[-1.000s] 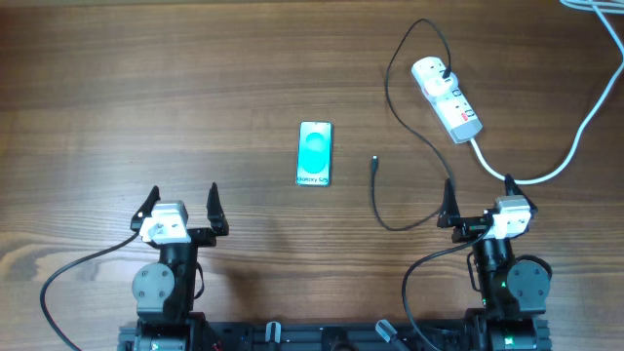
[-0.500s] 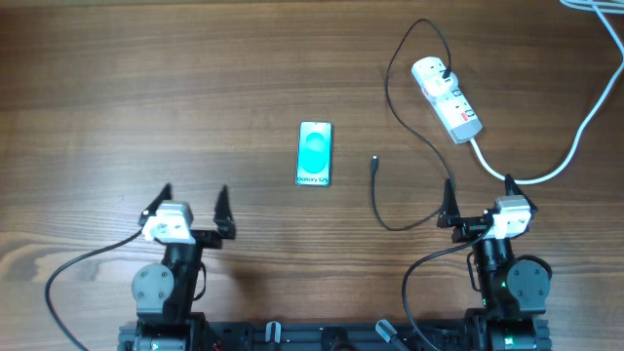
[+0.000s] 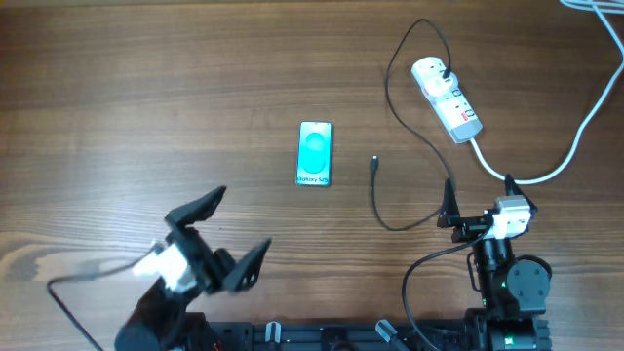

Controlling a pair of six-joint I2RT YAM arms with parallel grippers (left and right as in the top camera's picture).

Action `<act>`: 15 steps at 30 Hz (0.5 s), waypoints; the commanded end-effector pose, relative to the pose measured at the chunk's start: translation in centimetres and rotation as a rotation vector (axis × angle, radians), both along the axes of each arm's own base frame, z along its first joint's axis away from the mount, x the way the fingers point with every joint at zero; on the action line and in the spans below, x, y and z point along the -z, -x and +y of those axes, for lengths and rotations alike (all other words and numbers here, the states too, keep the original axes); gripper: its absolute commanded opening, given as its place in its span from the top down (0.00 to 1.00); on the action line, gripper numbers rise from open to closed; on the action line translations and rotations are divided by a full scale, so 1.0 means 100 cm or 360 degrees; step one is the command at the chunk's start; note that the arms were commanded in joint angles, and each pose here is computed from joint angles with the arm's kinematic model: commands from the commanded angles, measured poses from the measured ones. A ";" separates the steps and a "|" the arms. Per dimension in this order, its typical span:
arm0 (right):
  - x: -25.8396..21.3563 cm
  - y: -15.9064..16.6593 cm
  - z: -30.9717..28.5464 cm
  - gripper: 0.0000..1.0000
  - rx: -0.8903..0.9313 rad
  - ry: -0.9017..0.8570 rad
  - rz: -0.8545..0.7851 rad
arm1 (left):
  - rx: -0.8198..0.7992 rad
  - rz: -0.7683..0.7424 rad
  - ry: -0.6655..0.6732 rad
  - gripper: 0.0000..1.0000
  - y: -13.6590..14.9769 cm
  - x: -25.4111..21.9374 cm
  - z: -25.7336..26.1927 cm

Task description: Plug charger to phone and switch on socket

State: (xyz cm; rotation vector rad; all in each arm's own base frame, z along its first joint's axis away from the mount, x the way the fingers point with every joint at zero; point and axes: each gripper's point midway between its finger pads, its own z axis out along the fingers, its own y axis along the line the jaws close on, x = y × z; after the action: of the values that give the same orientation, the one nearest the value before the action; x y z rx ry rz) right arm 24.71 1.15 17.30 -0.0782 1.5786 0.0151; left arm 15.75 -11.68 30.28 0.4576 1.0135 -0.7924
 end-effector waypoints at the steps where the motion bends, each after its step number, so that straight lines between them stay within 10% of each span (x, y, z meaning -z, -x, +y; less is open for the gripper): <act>1: 0.000 0.000 0.001 0.00 -0.0007 0.0019 -0.0001 | 0.0076 -0.0067 0.0261 0.00 0.020 -0.037 0.011; 10: 0.000 0.000 0.001 0.00 -0.0007 0.0019 -0.0001 | -0.0079 -0.0228 0.0423 0.00 0.047 -0.149 0.033; 15: 0.000 0.000 0.001 0.00 -0.0007 0.0018 -0.0001 | -0.0079 0.0391 0.0181 0.00 -0.008 -0.171 0.014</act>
State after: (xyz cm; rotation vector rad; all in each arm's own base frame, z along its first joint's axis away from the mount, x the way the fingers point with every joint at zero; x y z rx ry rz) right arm 24.72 1.15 17.29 -0.0782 1.5794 0.0151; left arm 13.32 -8.96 46.03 0.2167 0.9643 -0.8574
